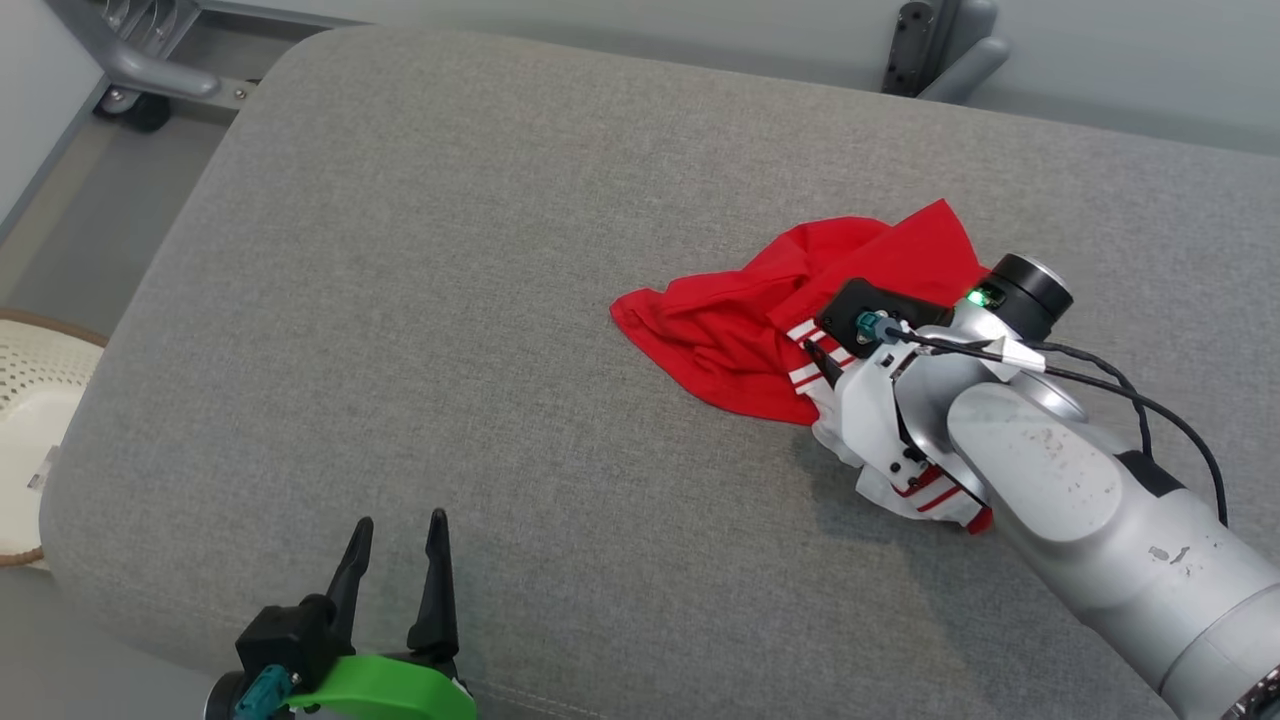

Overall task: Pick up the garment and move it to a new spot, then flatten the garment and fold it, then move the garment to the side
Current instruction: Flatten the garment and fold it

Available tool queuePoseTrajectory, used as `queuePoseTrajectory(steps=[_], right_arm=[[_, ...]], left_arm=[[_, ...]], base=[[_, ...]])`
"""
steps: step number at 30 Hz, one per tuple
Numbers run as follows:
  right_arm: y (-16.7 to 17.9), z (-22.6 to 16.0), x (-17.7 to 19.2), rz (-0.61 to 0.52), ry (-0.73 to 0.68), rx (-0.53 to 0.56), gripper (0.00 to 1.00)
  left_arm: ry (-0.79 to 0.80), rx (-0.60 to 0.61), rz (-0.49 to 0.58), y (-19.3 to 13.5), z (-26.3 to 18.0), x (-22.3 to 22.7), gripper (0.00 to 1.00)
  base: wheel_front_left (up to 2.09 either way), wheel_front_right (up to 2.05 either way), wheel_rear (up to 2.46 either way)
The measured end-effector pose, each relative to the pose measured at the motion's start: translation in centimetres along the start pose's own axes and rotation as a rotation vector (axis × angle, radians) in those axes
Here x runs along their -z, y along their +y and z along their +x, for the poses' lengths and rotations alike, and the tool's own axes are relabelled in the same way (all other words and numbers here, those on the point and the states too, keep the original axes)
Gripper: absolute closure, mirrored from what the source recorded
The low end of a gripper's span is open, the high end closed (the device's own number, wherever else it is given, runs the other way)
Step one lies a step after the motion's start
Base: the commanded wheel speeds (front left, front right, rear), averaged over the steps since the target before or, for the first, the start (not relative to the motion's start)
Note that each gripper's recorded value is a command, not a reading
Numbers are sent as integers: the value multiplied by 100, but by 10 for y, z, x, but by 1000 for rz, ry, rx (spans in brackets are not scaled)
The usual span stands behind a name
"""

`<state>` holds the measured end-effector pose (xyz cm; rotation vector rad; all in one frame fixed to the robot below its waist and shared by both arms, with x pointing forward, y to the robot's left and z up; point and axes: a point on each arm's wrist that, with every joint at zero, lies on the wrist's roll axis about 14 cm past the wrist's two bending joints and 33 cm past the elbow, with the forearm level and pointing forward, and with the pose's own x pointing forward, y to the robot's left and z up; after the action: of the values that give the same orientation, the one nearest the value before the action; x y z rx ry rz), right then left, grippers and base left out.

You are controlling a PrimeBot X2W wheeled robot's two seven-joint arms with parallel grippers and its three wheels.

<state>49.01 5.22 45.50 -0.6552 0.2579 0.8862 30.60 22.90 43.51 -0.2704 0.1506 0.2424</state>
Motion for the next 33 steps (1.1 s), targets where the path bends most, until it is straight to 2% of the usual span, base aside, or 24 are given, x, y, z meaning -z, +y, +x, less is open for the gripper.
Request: queuePoseTrajectory(steps=[1, 2, 4, 10, 15, 20, 25, 28, 29, 30, 31, 33], right_arm=[[3, 3, 1, 5, 2, -12, 12], [4, 6, 2, 4, 3, -20, 49], [2, 9, 3, 1, 5, -22, 100], [-19, 11, -12, 48, -73, 23, 100], [-83, 1, -24, 121, -164, 178, 100], [-160, -20, 8, 186, -143, 374, 100], [-211, -38, 37, 232, -123, 527, 100], [-238, -52, 68, 290, -72, 625, 100], [-247, -58, 79, 302, -52, 660, 63], [-254, -64, 90, 321, -34, 692, 11], [-259, -68, 100, 338, -13, 719, 0], [-259, -71, 113, 365, -5, 751, 0]], left_arm=[[2, -7, -4, 1, 0, 0, 0], [4, -11, -5, 3, 1, 1, 0], [6, -21, -3, 4, 2, 1, 0], [-2, -10, -4, 1, 9, -3, 0], [5, 13, -1, -6, 14, -1, 0], [19, 37, 4, -12, 19, 3, 0], [32, 33, 13, -11, 20, 6, 0], [47, 20, 19, -8, 20, 10, 0], [51, 16, 21, -7, 20, 11, 0], [58, 10, 22, -5, 19, 13, 0], [64, 5, 24, -3, 18, 14, 0], [71, -6, 27, 0, 18, 16, 0]], base=[[0, 0, 0], [0, 0, 0], [0, 0, 0], [0, 0, 0], [0, 0, 0], [0, 0, 0], [0, 0, 0], [0, 0, 0], [0, 0, 0], [0, 0, 0], [0, 0, 0], [0, 0, 0]])
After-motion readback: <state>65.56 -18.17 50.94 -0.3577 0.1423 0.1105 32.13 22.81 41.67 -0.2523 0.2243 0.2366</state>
